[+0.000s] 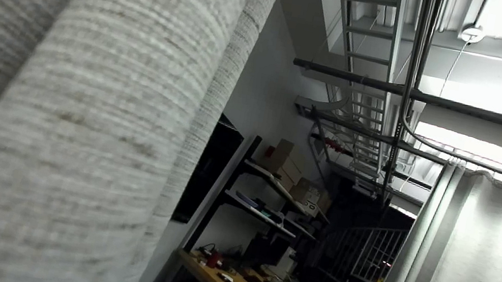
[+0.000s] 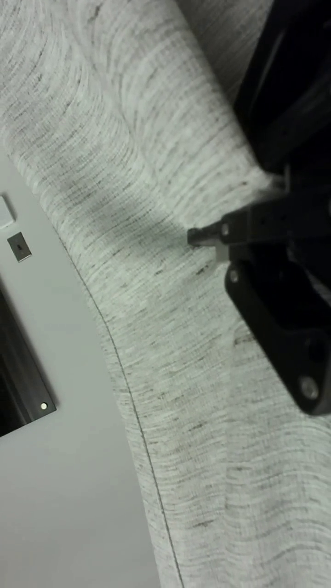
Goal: Draw the light grey curtain open
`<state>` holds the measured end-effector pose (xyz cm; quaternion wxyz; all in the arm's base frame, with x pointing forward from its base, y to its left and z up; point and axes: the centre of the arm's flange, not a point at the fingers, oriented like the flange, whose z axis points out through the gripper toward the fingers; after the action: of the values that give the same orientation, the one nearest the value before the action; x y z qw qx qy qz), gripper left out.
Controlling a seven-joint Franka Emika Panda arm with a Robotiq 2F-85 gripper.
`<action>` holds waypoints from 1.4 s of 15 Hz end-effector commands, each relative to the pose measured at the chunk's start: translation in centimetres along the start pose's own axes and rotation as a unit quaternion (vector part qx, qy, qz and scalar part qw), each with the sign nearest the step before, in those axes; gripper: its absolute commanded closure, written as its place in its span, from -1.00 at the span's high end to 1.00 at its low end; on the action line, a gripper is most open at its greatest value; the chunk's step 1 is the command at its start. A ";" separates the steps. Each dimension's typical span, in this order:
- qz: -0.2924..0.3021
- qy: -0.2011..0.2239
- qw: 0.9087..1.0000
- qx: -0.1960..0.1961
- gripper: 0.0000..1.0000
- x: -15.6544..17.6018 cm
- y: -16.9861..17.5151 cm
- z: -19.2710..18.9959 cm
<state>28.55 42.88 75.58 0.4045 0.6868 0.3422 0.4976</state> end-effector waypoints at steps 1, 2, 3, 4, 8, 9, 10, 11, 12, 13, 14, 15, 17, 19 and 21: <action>0.000 -0.004 1.000 -0.013 -0.98 -0.1 0.6 0.1; 0.003 -0.006 1.000 -0.013 -0.98 -0.2 0.9 0.3; 0.003 -0.007 1.000 -0.012 -0.98 -0.3 0.9 0.5; 0.003 -0.008 1.000 -0.010 -0.98 -0.3 0.9 0.6; 0.004 -0.008 1.000 -0.009 -0.98 -0.3 1.0 0.7; 0.004 -0.007 1.000 -0.009 -0.98 -0.3 1.0 0.7; 0.004 -0.007 1.000 -0.009 -0.98 -0.3 1.0 0.6; 0.004 -0.007 1.000 -0.009 -0.98 -0.3 1.0 0.7; 0.004 -0.007 1.000 -0.009 -0.98 -0.3 1.0 0.7; 0.004 -0.007 1.000 -0.009 -0.98 -0.3 1.0 0.7; 0.004 -0.007 1.000 -0.009 -0.98 -0.3 1.0 0.7; 0.004 -0.007 1.000 -0.009 -0.98 -0.3 1.0 0.7; 0.004 -0.007 1.000 -0.009 -0.98 -0.3 1.0 0.7; 0.004 -0.007 1.000 -0.009 -0.98 -0.3 1.0 0.6; 0.004 -0.007 1.000 -0.009 -0.98 -0.3 1.0 0.6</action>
<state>29.14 42.03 76.23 0.4114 0.6879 0.3321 0.4973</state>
